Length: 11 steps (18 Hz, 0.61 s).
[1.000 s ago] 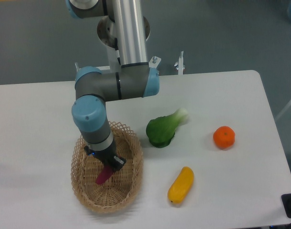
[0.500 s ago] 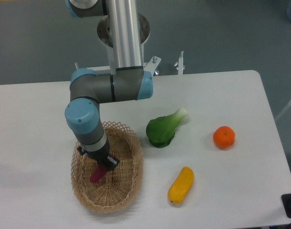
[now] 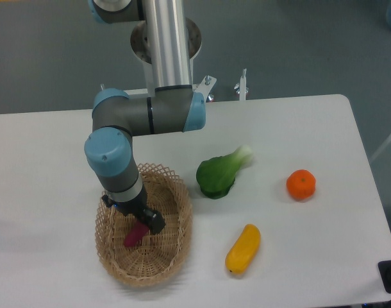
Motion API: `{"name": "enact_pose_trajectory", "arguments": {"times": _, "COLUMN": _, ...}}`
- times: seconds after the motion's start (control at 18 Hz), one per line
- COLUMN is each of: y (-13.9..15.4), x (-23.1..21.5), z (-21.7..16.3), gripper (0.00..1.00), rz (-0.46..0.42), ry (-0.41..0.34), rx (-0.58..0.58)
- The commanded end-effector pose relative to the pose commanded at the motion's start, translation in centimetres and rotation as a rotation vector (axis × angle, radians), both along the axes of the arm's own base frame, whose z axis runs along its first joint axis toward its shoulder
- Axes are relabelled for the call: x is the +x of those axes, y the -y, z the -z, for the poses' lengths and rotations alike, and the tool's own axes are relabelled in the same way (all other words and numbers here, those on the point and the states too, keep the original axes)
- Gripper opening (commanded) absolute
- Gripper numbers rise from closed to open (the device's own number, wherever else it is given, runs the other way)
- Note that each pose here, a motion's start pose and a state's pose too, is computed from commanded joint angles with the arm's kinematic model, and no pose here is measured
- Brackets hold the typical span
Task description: Place the sweet potato in the basket
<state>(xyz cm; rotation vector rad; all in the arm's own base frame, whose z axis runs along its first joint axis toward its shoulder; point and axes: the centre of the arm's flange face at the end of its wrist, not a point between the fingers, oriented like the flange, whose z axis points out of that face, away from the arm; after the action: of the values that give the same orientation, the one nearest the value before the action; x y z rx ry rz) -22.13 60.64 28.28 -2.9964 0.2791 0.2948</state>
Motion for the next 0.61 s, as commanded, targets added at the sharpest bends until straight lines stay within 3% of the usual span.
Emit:
{"name": "enact_pose_trajectory", "arguments": {"times": 0.22, "y": 2.1, "x": -3.4, "z": -4.0, "gripper": 1.0, "rz": -0.068, "ry": -0.11, "rx": 0.002}}
{"name": "enact_pose_trajectory", "arguments": {"times": 0.39, "y": 4.2, "x": -7.3, "z": -7.6, "gripper": 1.0, "rz": -0.14, "ry": -0.152, "rx": 0.038}}
{"name": "enact_pose_trajectory", "arguments": {"times": 0.5, "y": 5.8, "x": -9.3, "z": -8.8, "gripper": 1.0, "rz": -0.174, "ry": -0.147, "rx": 0.031}}
{"name": "enact_pose_trajectory", "arguments": {"times": 0.61, "y": 7.5, "x": -10.2, "z": -10.2, "gripper": 1.0, "rz": -0.153, "ry": -0.134, "rx": -0.005}}
